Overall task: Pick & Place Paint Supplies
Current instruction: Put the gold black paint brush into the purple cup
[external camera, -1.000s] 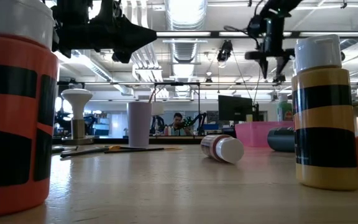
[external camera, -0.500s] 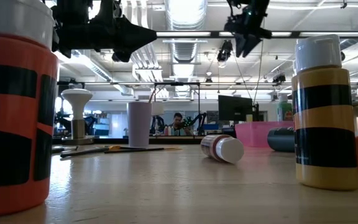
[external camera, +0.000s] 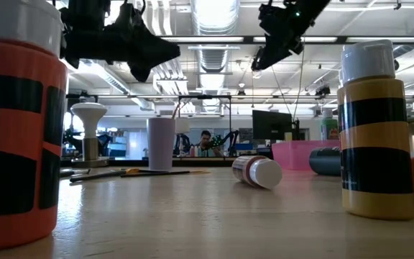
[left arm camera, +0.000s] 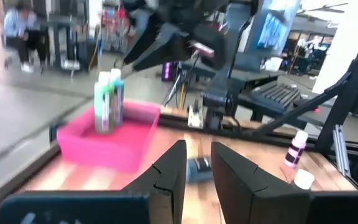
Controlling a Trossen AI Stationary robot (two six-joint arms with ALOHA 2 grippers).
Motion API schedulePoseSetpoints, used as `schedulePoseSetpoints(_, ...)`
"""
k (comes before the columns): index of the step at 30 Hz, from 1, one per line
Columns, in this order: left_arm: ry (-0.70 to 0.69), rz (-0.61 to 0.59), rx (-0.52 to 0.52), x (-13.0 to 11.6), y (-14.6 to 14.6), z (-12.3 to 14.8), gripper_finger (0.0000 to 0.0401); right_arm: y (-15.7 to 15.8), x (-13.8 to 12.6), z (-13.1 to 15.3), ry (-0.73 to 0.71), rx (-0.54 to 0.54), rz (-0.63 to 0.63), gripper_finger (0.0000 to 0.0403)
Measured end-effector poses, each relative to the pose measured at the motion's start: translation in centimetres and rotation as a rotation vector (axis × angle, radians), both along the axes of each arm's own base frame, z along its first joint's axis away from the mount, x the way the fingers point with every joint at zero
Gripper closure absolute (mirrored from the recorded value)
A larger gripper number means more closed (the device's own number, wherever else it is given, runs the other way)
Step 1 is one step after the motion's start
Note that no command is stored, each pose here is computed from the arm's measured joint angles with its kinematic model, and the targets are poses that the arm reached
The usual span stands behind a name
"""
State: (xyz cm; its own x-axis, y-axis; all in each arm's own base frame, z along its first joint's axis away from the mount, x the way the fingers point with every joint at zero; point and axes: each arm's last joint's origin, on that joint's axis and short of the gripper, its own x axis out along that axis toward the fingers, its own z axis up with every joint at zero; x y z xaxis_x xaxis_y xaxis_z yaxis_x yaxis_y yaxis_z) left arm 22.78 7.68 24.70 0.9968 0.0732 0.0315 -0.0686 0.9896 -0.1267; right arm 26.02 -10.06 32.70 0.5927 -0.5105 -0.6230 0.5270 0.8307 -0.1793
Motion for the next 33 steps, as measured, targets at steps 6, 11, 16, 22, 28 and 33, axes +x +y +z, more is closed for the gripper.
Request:
schedulePoseSetpoints(6, 0.136, 0.083, -0.135, -0.6, 0.0, 0.8, 0.0321, 2.1, -1.3, -3.1, -0.226, -0.057, 0.054, 0.0338)
schedulePoseSetpoints(11, 0.341, 0.357, -0.217, -0.8, -0.2, 2.9, 0.0321, 3.1, -2.6, -4.3, -0.367, -0.073, 0.066, 0.0351)
schedulePoseSetpoints(16, 0.512, 0.655, -0.280, -0.6, -1.0, 3.9, 0.0321, 3.3, -3.6, -5.4, -0.411, -0.061, 0.055, 0.0360)
schedulePoseSetpoints(22, 0.591, 0.729, -0.390, 0.3, -1.7, 3.5, 0.0321, 3.5, -4.2, -6.9, -0.377, -0.049, 0.053, 0.0351)
schedulePoseSetpoints(28, 0.617, 0.748, -0.469, 1.7, -1.5, 2.9, 0.0321, 3.5, -4.2, -6.6, -0.388, -0.052, 0.053, 0.0333)
schedulePoseSetpoints(33, 0.690, 0.765, -0.506, 3.1, -1.4, 1.3, 0.0321, 3.5, -4.2, -6.3, -0.399, -0.058, 0.054, 0.0321)
